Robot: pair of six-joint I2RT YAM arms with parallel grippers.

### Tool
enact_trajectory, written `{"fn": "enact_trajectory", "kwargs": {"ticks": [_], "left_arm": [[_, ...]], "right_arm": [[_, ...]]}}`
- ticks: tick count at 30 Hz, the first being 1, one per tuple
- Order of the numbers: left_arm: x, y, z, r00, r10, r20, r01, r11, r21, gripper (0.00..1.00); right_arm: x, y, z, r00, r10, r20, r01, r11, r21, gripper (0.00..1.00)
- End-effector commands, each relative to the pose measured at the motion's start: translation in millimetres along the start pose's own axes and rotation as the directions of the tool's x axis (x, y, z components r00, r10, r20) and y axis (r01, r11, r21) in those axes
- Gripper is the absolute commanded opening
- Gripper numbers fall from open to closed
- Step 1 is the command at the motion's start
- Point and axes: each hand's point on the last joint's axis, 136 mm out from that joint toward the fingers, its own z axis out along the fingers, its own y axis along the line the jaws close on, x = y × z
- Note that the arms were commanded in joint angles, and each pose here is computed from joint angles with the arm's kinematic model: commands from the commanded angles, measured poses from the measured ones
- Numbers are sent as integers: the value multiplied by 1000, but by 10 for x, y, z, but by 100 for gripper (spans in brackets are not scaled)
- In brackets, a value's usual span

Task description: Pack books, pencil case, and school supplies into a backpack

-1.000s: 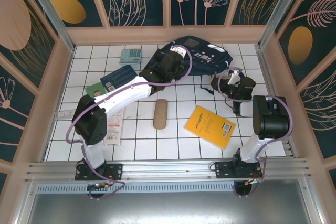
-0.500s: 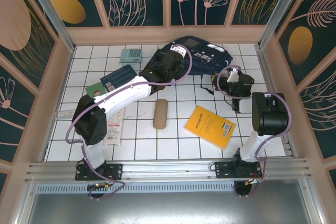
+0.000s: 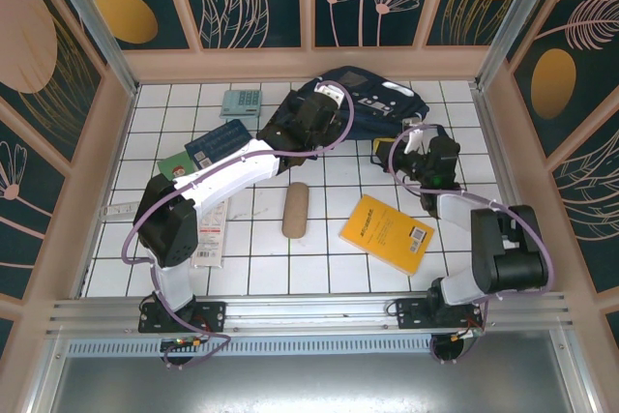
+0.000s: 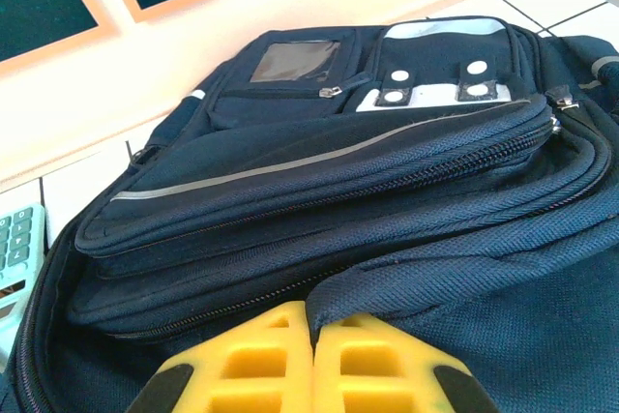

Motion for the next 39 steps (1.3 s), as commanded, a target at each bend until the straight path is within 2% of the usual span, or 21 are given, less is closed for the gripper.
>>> {"fn": "enact_trajectory", "kwargs": {"ticks": [1, 3, 5, 9, 11, 14, 20, 26, 34, 39], "left_arm": [[-422, 101, -111, 990, -89, 114, 91, 996, -17, 0], [-446, 115, -133, 989, -87, 119, 90, 996, -21, 0], [-481, 138, -166, 988, -84, 129, 89, 996, -31, 0], [-601, 204, -261, 985, -75, 157, 85, 995, -58, 0], [-664, 255, -316, 983, -69, 172, 84, 993, -79, 0], [-740, 326, -399, 979, -67, 193, 87, 991, -100, 0], [-791, 389, -483, 976, -72, 207, 96, 989, -109, 0], [-831, 389, -539, 974, -71, 217, 95, 990, -102, 0], [-828, 388, -530, 975, -68, 213, 91, 991, -98, 0], [-826, 362, -526, 975, -68, 212, 88, 992, -87, 0]], "right_arm": [[-175, 37, -59, 998, -59, 22, 58, 997, 43, 0], [-217, 22, -108, 996, -87, 36, 85, 994, 68, 2], [-241, -28, -164, 995, -84, 53, 79, 993, 84, 8], [-323, 9, -291, 982, -109, 153, 98, 992, 74, 34], [-316, -42, -343, 973, -138, 188, 116, 986, 120, 44], [-257, -221, -330, 978, -134, 159, 104, 977, 184, 44], [-119, -417, -304, 981, -109, 162, 76, 978, 195, 43], [-94, -663, -306, 981, 20, 191, -43, 992, 116, 43], [-28, -714, -91, 986, 61, 153, -61, 998, -3, 43], [-23, -653, -10, 987, 96, 131, -80, 989, -123, 44]]}}
